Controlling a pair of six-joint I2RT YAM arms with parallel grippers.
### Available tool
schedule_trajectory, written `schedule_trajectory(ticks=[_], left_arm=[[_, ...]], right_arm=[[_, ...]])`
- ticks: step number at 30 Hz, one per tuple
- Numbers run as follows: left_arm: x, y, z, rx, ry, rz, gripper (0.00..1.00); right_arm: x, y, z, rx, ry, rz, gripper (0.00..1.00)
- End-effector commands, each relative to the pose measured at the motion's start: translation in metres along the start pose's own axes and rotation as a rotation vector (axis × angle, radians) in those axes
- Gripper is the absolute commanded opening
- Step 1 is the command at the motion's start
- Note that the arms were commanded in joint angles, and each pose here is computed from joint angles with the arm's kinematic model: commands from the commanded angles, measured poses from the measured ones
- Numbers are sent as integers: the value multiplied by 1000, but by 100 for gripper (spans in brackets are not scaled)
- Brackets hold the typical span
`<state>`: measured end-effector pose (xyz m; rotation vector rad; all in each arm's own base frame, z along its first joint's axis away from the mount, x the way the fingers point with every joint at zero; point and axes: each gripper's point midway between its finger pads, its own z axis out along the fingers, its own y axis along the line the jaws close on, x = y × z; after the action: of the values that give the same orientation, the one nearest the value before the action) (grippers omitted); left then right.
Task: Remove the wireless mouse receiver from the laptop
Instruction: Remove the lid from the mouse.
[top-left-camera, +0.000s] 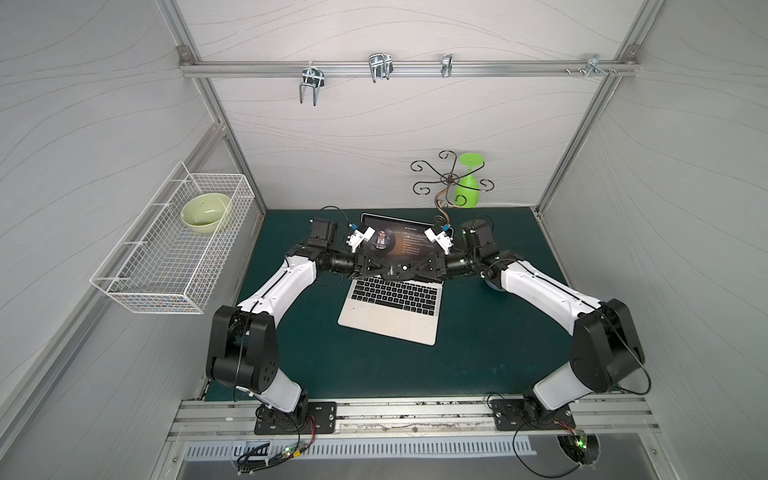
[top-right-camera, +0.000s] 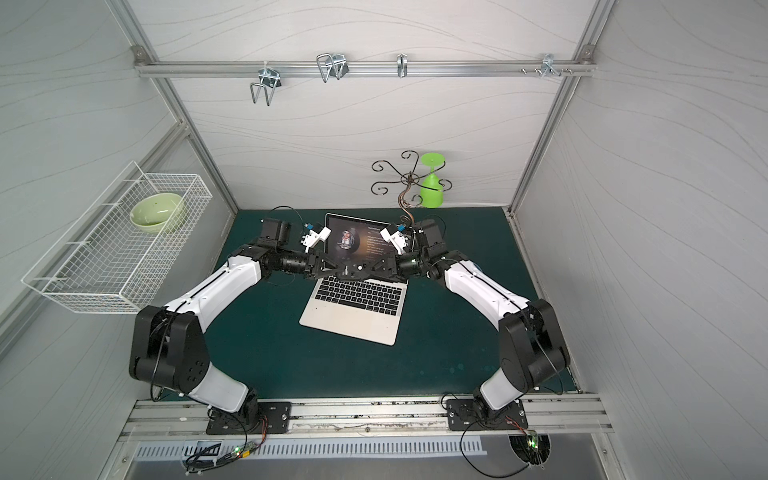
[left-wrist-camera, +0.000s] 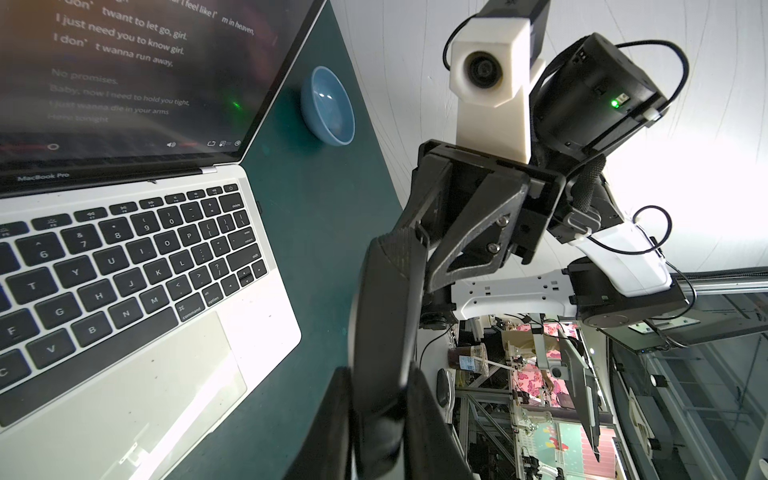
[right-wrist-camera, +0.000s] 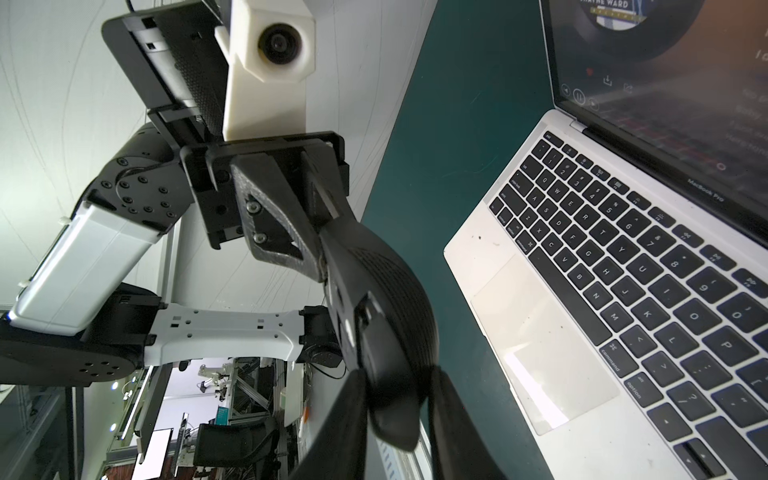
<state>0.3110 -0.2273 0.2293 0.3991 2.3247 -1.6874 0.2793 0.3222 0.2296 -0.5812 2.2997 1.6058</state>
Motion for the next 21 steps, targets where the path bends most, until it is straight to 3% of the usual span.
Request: schedule_trajectory(ticks=[1,12,21], left_arm=[[-13,-11,-1,11,-13,69,0],[-17,11,-8,-53,-36,15,0],[-10,54,-7,-167,-7,-83,0]], right_arm=[[4,9,-8,-7,-12,-36,11],[8,17,-17,-23,-40,-55,3],[15,17,-23,-20,-64,-61,0]])
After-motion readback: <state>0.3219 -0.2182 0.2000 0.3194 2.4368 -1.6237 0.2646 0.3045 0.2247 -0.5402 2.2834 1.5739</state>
